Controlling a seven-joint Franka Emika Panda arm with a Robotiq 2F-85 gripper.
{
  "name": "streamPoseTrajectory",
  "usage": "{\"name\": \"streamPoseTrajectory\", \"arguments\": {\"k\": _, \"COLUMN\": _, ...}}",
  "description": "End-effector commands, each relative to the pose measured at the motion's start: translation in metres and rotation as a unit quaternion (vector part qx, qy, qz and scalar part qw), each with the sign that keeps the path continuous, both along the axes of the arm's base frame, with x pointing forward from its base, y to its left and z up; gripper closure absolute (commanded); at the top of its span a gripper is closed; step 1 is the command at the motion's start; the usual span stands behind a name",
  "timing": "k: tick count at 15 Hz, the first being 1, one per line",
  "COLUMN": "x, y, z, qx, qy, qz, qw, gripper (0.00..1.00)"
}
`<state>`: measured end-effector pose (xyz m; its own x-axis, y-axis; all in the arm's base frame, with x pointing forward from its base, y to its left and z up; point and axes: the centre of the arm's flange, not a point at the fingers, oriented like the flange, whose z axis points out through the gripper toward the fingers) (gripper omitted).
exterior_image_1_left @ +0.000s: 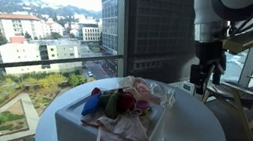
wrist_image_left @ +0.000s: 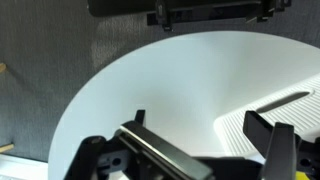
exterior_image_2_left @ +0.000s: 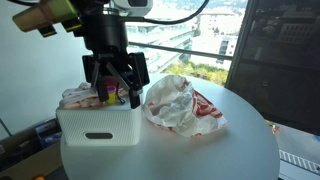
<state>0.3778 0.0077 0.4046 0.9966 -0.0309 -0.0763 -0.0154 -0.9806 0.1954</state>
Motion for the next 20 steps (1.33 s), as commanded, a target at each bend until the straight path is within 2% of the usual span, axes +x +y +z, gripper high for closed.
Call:
{"name": "streamPoseTrajectory", "arguments": {"k": 1, "x": 0.063, "y": 0.034, "z": -0.005, "qx": 0.007, "qy": -0.037, "qz": 0.038, "qw": 0.9986, "gripper": 0.00}}
{"name": "streamPoseTrajectory", "arguments": {"k": 3, "x": 0.083, "y": 0.051, "z": -0.015, "qx": 0.013, "qy": -0.050, "qz": 0.055, "qw": 0.9972, "gripper": 0.00}}
{"name": "streamPoseTrajectory", "arguments": {"k": 7, "x": 0.106, "y": 0.089, "z": -0.039, "qx": 0.042, "qy": -0.044, "qz": 0.083, "qw": 0.9947, "gripper": 0.00}}
{"name": "streamPoseTrajectory", "arguments": {"k": 15, "x": 0.125, "y": 0.144, "z": -0.073, "qx": 0.084, "qy": 0.000, "qz": 0.107, "qw": 0.9907, "gripper": 0.00}}
{"name": "streamPoseTrajectory", "arguments": {"k": 20, "x": 0.134, "y": 0.149, "z": -0.095, "qx": 0.060, "qy": -0.001, "qz": 0.130, "qw": 0.9897, "gripper": 0.00}}
